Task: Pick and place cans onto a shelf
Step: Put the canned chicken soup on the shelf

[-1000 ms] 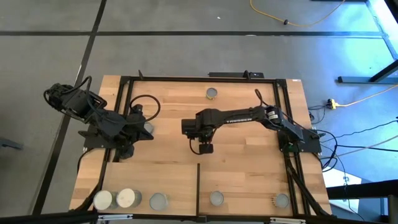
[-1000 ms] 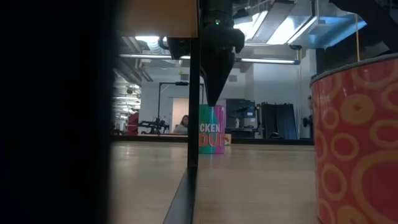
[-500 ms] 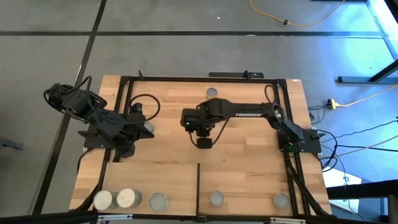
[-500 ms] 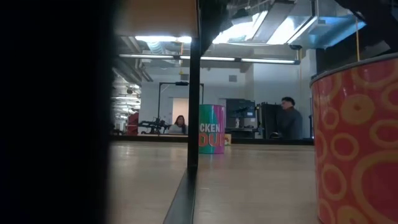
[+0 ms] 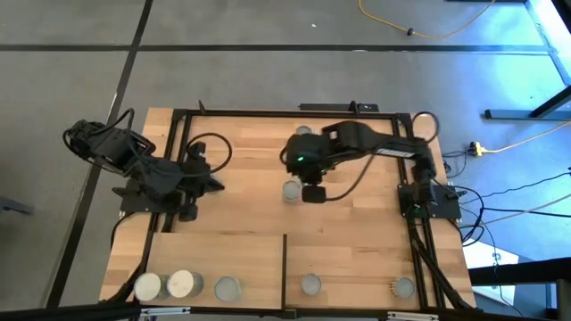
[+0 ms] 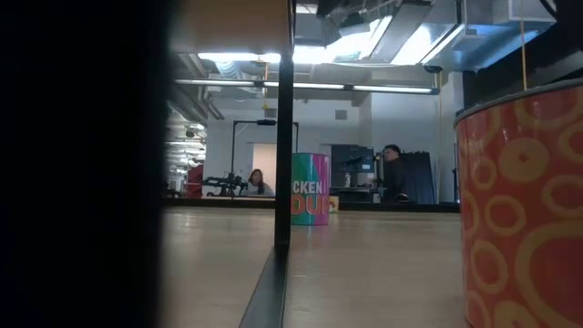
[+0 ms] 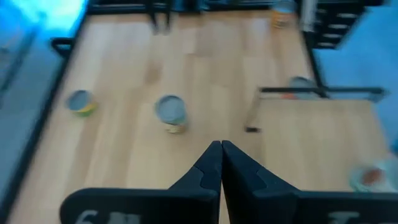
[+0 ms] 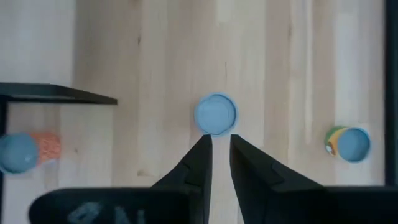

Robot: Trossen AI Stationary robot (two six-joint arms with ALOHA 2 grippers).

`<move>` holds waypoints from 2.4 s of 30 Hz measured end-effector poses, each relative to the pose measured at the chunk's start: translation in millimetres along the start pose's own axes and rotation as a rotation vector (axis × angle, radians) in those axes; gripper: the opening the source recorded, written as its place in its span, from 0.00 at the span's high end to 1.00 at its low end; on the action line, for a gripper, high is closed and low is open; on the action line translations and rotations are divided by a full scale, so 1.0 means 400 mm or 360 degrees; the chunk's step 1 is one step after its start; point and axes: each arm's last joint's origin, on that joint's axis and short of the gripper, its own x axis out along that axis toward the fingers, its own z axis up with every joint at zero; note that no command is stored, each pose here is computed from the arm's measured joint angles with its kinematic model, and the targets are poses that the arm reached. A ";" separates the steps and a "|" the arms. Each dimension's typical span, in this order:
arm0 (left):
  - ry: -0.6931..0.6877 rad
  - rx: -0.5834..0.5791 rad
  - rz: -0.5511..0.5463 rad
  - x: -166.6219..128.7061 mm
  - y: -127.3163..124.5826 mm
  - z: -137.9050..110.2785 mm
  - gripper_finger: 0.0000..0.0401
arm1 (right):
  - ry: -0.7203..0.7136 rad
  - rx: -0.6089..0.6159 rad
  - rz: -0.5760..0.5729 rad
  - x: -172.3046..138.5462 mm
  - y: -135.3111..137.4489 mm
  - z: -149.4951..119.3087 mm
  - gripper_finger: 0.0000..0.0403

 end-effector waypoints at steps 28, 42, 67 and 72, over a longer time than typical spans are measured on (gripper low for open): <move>0.0291 -0.0041 0.0078 0.481 0.071 0.097 0.86 | -0.0514 0.0064 -0.0162 -0.373 -0.028 -0.193 0.85; 0.0457 -0.0637 -0.0007 0.673 0.132 0.067 0.86 | -0.0611 0.0138 -0.0192 -0.429 -0.033 -0.238 0.85; 0.0491 -0.0744 0.0348 0.785 0.087 0.015 0.86 | -0.0622 0.0208 -0.0090 -0.440 -0.029 -0.251 0.85; 0.0500 -0.0780 0.0349 0.787 0.095 0.014 0.86 | -0.0621 0.0208 -0.0090 -0.440 -0.029 -0.251 0.85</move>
